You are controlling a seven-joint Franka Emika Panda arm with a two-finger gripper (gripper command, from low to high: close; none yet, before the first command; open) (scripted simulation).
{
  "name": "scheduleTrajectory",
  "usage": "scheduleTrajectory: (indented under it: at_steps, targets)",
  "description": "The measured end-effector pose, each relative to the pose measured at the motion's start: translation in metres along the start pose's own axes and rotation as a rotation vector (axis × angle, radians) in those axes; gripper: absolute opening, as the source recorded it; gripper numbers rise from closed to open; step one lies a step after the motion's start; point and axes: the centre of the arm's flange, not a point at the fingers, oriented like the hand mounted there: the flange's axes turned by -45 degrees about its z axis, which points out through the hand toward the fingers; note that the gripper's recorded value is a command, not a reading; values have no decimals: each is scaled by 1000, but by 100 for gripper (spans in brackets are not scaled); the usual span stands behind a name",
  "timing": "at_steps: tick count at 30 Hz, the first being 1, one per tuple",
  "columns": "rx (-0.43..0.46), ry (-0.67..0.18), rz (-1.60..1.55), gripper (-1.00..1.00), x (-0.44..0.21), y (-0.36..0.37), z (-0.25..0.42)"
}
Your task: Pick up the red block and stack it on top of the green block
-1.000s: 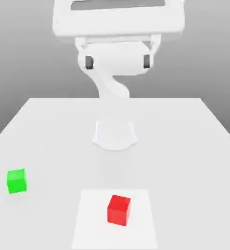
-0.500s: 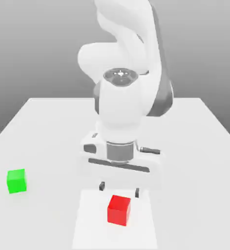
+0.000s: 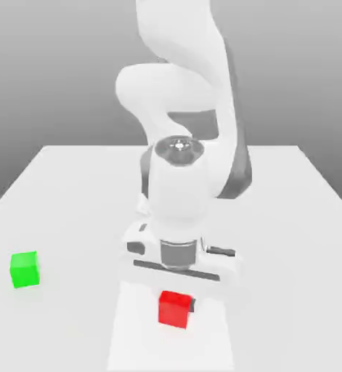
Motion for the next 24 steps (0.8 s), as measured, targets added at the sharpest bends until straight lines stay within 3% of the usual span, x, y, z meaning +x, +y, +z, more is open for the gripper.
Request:
scheduleTrajectory:
  at_steps: [11, 21, 24]
  targets:
    - [-21, 6, 126, -100, 17, 168, -36]
    - [-6, 0, 225, -100, -33, 323, -51]
    - [1, 1, 222, -100, -41, 340, -45]
